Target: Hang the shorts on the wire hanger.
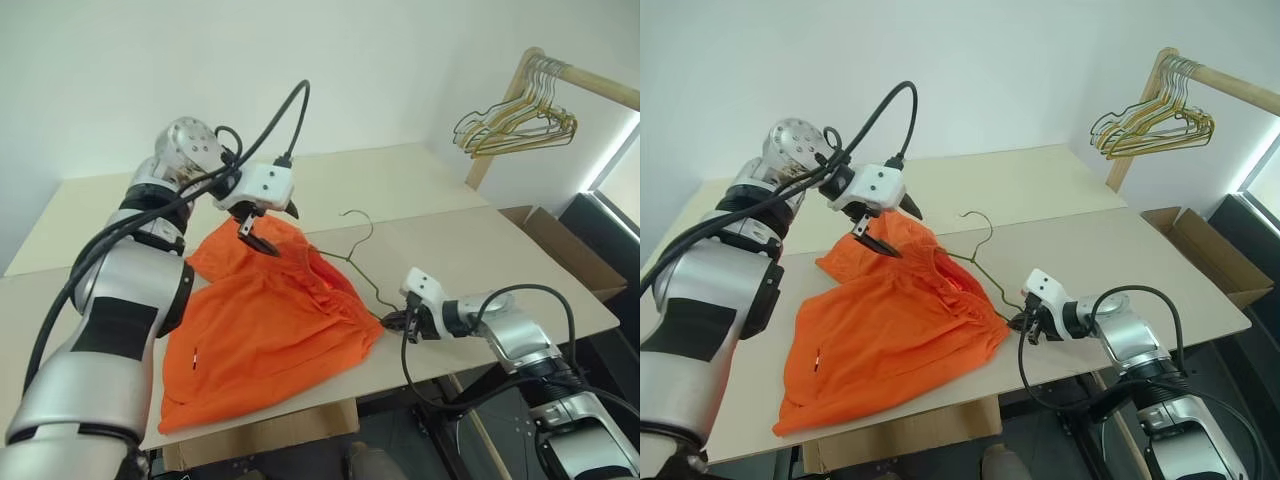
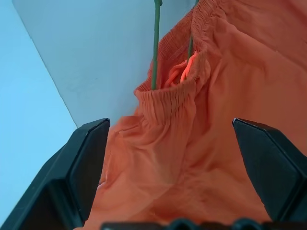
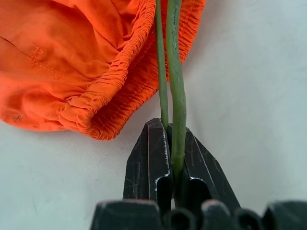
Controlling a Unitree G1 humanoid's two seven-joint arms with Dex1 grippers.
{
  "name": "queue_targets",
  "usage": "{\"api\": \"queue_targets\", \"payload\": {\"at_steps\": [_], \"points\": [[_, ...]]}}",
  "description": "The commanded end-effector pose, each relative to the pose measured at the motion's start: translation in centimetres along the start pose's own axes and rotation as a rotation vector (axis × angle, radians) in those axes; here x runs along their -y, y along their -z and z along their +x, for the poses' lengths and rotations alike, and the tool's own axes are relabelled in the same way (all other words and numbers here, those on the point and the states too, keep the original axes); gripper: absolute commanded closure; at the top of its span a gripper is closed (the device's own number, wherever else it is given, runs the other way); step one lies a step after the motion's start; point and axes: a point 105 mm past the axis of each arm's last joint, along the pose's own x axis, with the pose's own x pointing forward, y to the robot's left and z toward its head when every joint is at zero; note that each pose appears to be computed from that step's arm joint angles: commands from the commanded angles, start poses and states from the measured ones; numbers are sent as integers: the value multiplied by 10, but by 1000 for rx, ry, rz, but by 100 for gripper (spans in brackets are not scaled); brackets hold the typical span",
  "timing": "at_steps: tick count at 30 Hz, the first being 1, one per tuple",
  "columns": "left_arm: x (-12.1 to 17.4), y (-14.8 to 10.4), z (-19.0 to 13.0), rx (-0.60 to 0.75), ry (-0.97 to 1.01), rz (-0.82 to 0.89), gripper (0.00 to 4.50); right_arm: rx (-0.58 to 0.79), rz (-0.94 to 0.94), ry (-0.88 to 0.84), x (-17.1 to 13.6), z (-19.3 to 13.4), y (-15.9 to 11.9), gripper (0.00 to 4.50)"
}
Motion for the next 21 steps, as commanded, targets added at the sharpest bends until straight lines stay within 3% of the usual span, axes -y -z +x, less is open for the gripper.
{"api": "queue_targets", "payload": {"at_steps": [1, 10, 13, 16, 21], "points": [[0, 4, 2, -39, -10, 30, 5, 53, -47, 21, 2, -3, -20, 450], [-5, 9, 15, -36, -72, -45, 5, 72, -77, 39, 1, -3, -29, 450], [-3, 10, 16, -42, -52, -55, 63, 78, -75, 39, -1, -2, -30, 450], [-8, 12, 19, -63, -99, -67, 153, 83, -73, 37, -2, -2, -32, 450], [-6, 17, 22, -104, -84, -69, 153, 82, -75, 38, -2, -3, -32, 450]]}}
